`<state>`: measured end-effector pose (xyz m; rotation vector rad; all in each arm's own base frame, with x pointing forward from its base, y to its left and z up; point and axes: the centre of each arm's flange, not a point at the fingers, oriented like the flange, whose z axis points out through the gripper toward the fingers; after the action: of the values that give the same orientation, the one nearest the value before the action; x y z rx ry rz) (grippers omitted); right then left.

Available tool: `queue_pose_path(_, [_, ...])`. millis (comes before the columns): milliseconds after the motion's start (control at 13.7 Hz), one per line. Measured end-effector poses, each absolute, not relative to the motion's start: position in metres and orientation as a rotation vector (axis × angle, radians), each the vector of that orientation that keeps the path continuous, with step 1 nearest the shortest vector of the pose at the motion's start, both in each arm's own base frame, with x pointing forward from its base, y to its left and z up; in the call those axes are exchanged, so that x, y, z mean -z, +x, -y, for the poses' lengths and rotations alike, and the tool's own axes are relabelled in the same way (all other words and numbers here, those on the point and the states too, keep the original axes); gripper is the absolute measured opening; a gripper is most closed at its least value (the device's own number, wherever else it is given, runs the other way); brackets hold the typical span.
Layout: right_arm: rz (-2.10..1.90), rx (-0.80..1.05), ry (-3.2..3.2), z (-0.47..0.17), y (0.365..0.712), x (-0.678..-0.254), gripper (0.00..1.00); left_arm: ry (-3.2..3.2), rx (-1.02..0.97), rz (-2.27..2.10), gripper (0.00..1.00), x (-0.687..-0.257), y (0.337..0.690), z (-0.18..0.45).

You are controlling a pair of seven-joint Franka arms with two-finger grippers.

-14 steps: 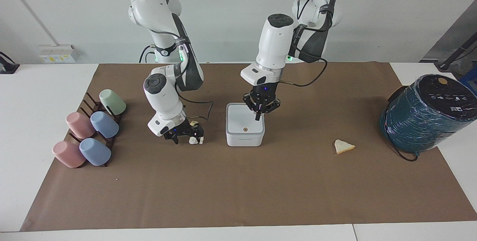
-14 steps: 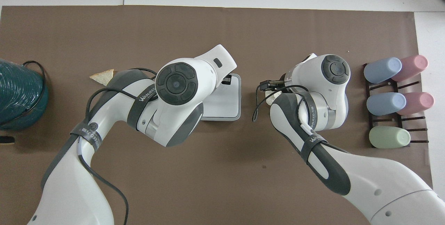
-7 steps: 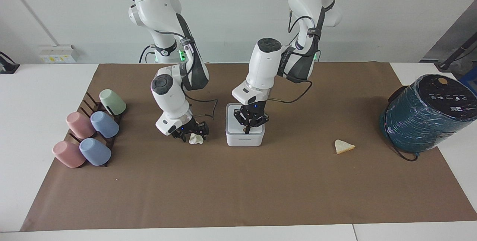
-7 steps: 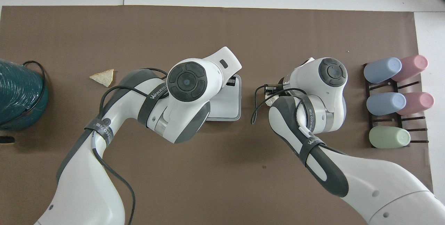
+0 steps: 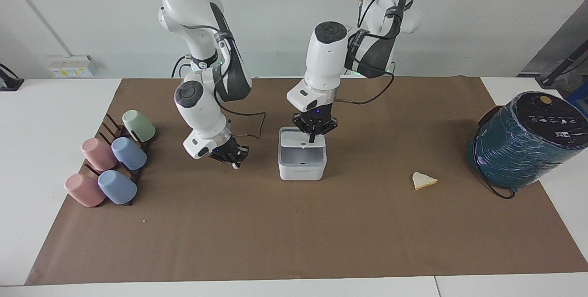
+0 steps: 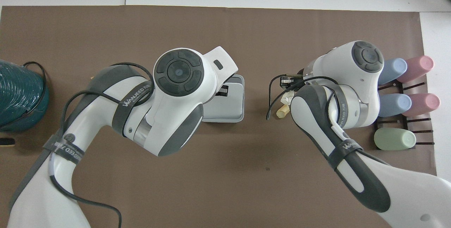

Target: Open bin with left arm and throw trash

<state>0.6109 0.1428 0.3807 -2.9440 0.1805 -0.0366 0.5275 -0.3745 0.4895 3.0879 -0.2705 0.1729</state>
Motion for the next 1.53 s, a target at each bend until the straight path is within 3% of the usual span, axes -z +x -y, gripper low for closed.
queue_pose_path(218, [-0.29,0.127,-2.892,-0.113,0.62,-0.441,0.05,3.128,-0.109,0.173,0.01,-0.488,0.542,0.335])
queue_pose_path(437, [-0.395,0.175,-2.782,-0.14,0.627,-0.49,0.05,3.122,-0.145,0.148,0.01,-0.468,0.566,0.291])
queue_pose_path(947, [-0.461,0.22,-2.693,-0.295,0.601,-0.479,0.05,3.092,-0.32,0.148,0.05,-0.422,0.604,0.187])
queue_pose_path(1311, [-0.448,0.164,-2.73,-0.331,0.594,-0.431,0.05,3.082,-0.397,0.006,0.62,-0.369,0.607,0.129])
queue_pose_path(1529, [-0.462,0.143,-2.737,-0.336,0.591,-0.423,0.17,3.084,-0.38,-0.115,0.98,-0.348,0.608,0.104])
